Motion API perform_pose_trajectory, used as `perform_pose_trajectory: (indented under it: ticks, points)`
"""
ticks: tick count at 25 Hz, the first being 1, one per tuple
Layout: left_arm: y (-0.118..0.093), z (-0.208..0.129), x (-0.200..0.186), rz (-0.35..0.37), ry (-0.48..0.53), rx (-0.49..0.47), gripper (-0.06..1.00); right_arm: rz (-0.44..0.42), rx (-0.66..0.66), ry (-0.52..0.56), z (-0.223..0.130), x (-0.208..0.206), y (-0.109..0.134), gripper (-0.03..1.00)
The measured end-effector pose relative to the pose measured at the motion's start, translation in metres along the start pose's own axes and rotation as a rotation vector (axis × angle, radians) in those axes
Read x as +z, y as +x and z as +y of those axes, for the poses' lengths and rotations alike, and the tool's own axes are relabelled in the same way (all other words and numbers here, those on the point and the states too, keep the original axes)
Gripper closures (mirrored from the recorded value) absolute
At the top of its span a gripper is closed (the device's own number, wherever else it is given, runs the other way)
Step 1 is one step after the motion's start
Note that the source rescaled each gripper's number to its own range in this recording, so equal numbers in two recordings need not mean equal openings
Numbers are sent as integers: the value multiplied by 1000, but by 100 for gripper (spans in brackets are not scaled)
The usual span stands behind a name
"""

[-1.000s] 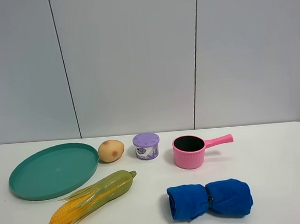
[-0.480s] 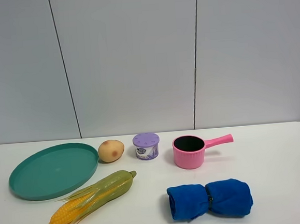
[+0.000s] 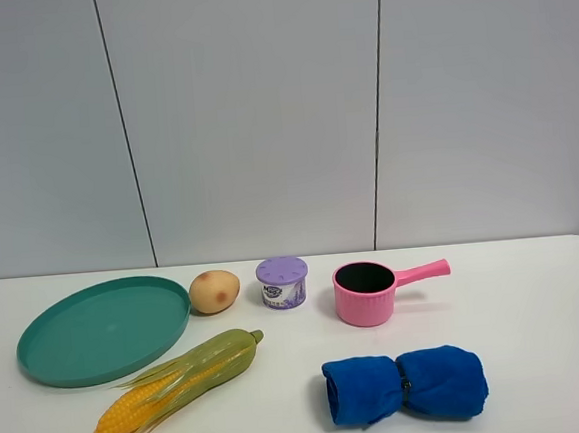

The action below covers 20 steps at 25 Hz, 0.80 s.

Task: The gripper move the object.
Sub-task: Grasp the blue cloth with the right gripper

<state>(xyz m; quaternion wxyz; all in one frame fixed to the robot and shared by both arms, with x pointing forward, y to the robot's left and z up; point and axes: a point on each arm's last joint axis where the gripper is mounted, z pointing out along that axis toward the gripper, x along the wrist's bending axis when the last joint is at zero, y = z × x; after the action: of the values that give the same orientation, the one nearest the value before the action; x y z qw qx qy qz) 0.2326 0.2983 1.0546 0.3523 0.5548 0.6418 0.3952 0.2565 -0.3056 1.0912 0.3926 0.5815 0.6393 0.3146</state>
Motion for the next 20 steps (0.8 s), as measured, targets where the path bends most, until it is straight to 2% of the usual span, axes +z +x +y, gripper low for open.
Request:
perform_pose_trajectory:
  ticks: [5,9,11,15,20]
  points:
    - [0,0,0,0,0,0,-6,-14,-57,62,59,13,-8,8]
    - [0,0,0,0,0,0,-6,48,-109,87,98,39,-3,8]
    - [0,0,0,0,0,0,-6,96,-159,103,115,57,6,8]
    - [0,0,0,0,0,0,-6,185,-337,183,142,102,31,8]
    - [0,0,0,0,0,0,-6,267,-507,265,161,154,63,8]
